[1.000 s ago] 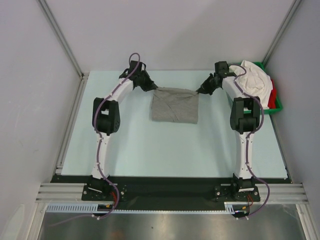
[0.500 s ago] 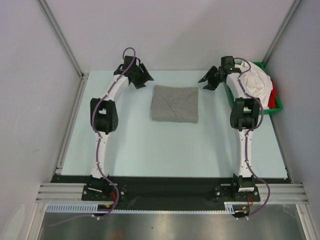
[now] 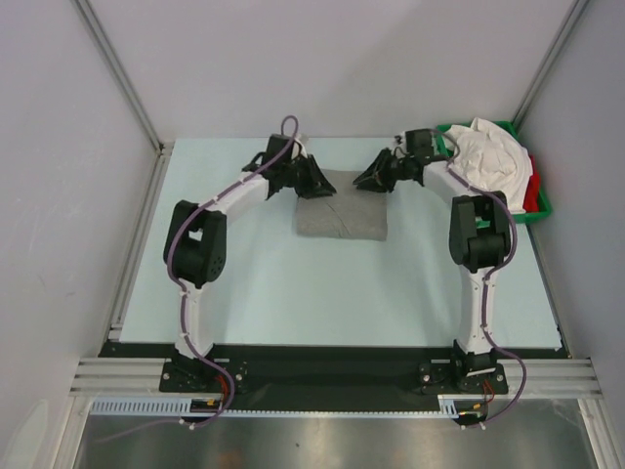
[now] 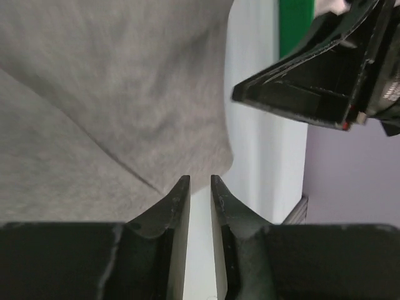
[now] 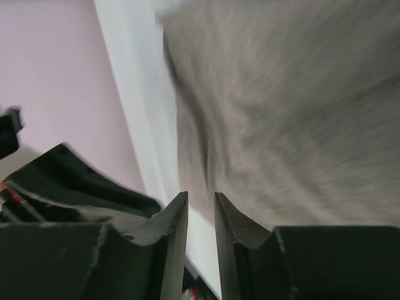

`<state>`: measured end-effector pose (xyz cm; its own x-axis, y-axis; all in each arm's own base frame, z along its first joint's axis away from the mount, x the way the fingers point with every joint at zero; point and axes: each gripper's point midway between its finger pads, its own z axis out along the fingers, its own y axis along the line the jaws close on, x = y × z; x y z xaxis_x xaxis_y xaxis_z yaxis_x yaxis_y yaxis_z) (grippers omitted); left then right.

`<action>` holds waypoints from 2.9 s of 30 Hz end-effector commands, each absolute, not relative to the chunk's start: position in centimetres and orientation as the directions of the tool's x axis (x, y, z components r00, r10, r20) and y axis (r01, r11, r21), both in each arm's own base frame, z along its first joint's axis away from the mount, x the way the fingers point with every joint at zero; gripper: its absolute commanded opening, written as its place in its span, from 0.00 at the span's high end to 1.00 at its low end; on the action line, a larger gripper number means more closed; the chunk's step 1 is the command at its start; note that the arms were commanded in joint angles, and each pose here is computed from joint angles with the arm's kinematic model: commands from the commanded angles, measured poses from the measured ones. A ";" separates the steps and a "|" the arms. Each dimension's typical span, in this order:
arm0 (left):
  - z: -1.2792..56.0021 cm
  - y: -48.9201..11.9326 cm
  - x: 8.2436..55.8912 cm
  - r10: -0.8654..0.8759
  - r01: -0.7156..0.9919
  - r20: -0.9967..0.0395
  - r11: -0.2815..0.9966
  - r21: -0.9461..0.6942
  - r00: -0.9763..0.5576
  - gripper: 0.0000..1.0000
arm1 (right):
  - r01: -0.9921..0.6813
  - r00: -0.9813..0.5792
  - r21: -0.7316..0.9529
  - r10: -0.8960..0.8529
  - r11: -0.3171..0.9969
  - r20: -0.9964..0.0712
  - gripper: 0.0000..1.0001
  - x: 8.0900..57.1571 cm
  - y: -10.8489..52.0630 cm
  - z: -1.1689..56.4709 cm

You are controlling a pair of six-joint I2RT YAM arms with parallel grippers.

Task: Fold and stack the t-shirts
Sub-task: Fold the tshirt

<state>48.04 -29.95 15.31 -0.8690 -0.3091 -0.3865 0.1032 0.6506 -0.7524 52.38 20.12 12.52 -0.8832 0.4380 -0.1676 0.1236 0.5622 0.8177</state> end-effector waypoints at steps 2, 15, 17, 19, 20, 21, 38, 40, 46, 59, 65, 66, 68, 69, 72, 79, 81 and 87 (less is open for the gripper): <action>12.5 -30.8 44.5 -0.253 0.103 -0.317 0.612 -0.784 -0.914 0.74 | 0.041 -0.943 0.905 0.315 0.423 -0.104 0.73 47.6 26.1 13.7; 3.6 -22.2 40.9 -0.108 0.064 -0.252 0.806 -0.589 -0.962 0.72 | 0.199 -0.920 0.827 0.390 0.525 -0.026 0.79 41.9 16.1 4.5; 7.1 -22.8 40.9 -0.097 0.122 -0.311 0.779 -0.615 -0.945 0.68 | 0.156 -0.923 0.841 0.380 0.518 -0.063 0.79 42.1 16.3 7.6; 9.8 -23.3 40.7 -0.121 0.130 -0.328 0.751 -0.647 -0.937 0.67 | 0.137 -0.928 0.848 0.367 0.512 -0.072 0.77 41.9 16.9 9.6; 11.0 -23.7 40.7 -0.125 0.141 -0.339 0.737 -0.661 -0.933 0.66 | 0.111 -0.929 0.855 0.357 0.507 -0.091 0.76 42.0 17.2 10.9; 12.8 -24.3 40.6 -0.129 0.164 -0.364 0.723 -0.671 -0.922 0.66 | 0.090 -0.933 0.863 0.344 0.497 -0.101 0.75 42.2 18.1 12.0; 0.7 -22.2 39.5 -0.143 0.021 -0.218 0.790 -0.612 -0.965 0.67 | 0.185 -0.955 0.788 0.298 0.587 0.001 0.75 39.0 16.7 0.9; 0.7 -21.3 39.2 -0.122 0.038 -0.233 0.811 -0.583 -0.965 0.67 | 0.203 -0.953 0.765 0.303 0.611 0.010 0.75 38.4 15.7 0.8; 8.7 -21.4 39.7 -0.129 0.135 -0.363 0.774 -0.619 -0.923 0.57 | 0.114 -0.946 0.793 0.309 0.599 -0.098 0.73 40.0 15.4 7.7; 8.2 -28.7 46.6 -0.374 -0.004 -0.191 0.462 -0.887 -0.907 0.63 | 0.084 -0.947 0.954 0.322 0.287 -0.014 0.73 46.0 30.1 10.1; 2.0 -25.6 47.7 -0.375 -0.086 -0.179 0.592 -0.801 -0.910 0.65 | 0.157 -0.929 0.922 0.369 0.355 0.016 0.74 47.0 26.9 3.8; 2.6 -25.4 48.2 -0.372 -0.066 -0.200 0.593 -0.802 -0.907 0.65 | 0.157 -0.928 0.923 0.372 0.352 0.016 0.75 47.2 26.4 4.0; 3.7 -24.4 48.4 -0.354 -0.038 -0.241 0.627 -0.778 -0.904 0.64 | 0.118 -0.923 0.930 0.383 0.349 -0.026 0.74 48.4 25.1 5.9; 6.1 -24.5 49.2 -0.347 0.007 -0.287 0.626 -0.780 -0.893 0.62 | 0.110 -0.929 0.932 0.370 0.346 -0.028 0.74 48.3 24.8 6.7; 11.1 -24.7 49.7 -0.346 0.075 -0.343 0.599 -0.797 -0.873 0.59 | 0.056 -0.913 0.944 0.400 0.326 -0.084 0.73 50.1 23.0 11.0; 16.1 -28.2 48.1 -0.312 0.153 -0.353 0.519 -0.841 -0.882 0.57 | 0.034 -0.869 0.949 0.479 0.312 -0.127 0.71 55.4 20.0 12.6; 15.4 -29.0 46.4 -0.293 0.131 -0.311 0.503 -0.854 -0.904 0.57 | 0.087 -0.864 0.944 0.497 0.317 -0.088 0.71 56.3 19.5 9.5; 12.4 -30.9 41.2 -0.232 0.097 -0.239 0.494 -0.864 -0.943 0.55 | 0.121 -0.847 0.943 0.528 0.308 -0.064 0.71 58.4 18.8 5.5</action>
